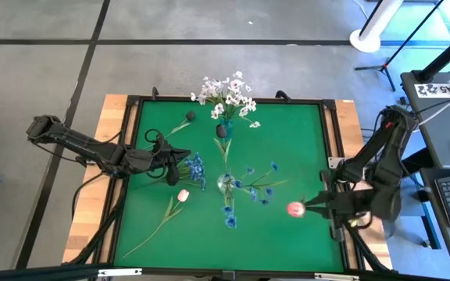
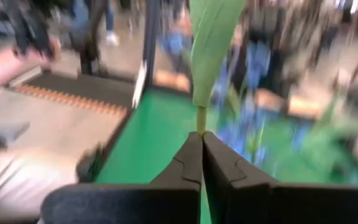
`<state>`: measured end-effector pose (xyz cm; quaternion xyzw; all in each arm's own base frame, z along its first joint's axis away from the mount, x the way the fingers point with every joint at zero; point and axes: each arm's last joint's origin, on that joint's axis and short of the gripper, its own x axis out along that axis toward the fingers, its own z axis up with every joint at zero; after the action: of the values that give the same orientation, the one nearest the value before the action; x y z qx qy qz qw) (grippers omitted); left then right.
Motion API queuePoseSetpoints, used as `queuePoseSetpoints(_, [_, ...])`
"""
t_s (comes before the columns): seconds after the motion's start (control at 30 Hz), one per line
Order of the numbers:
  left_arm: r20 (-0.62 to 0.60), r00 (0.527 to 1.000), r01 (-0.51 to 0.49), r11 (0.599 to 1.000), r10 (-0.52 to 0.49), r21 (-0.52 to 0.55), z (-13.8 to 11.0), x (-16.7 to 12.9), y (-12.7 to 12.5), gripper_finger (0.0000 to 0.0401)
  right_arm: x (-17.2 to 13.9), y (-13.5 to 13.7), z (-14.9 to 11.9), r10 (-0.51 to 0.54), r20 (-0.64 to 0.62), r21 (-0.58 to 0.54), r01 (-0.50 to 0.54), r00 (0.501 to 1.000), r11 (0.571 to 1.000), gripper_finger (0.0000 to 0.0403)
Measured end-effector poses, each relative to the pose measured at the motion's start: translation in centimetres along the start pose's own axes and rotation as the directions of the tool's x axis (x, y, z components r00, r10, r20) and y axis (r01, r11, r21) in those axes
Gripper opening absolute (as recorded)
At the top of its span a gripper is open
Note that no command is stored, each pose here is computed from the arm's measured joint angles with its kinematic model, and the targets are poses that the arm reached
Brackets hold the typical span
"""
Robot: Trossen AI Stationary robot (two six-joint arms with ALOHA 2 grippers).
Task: Sort flowers into vase by color
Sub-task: Put the right pink tulip into the blue vase
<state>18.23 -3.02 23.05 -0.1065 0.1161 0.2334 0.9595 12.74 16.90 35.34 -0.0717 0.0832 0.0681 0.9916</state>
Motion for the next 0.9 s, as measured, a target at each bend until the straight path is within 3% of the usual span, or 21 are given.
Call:
queuePoseSetpoints(0.17, [0.000, 1.000, 0.000, 1.000, 0.000, 0.000, 0.0, 0.0, 0.0, 0.0011, 0.6, -1.9, 3.1, 0.020, 0.217, -0.141, 0.011, 0.976, 0.990, 0.0000])
queuePoseSetpoints(0.43, [0.005, 1.000, 0.002, 1.000, -0.002, -0.005, 0.1, 0.0, 0.0, 0.0011, 3.3, -8.3, 4.9, -0.168, 0.370, -0.240, 0.269, 0.914, 0.933, 0.0000])
queuePoseSetpoints(0.7, [0.006, 1.000, 0.003, 1.000, -0.003, -0.002, 0.1, 0.0, 0.0, 0.0011, 4.0, -17.8, 5.0, -0.445, 0.434, -0.206, 0.567, 0.783, 0.797, 0.0000])
queuePoseSetpoints(0.9, [0.071, 0.997, 0.025, 1.000, -0.025, 0.000, 0.8, 0.0, -0.3, 0.0011, 3.6, -24.8, 3.1, -0.432, 0.405, -0.130, 0.519, 0.806, 0.845, 0.0000])
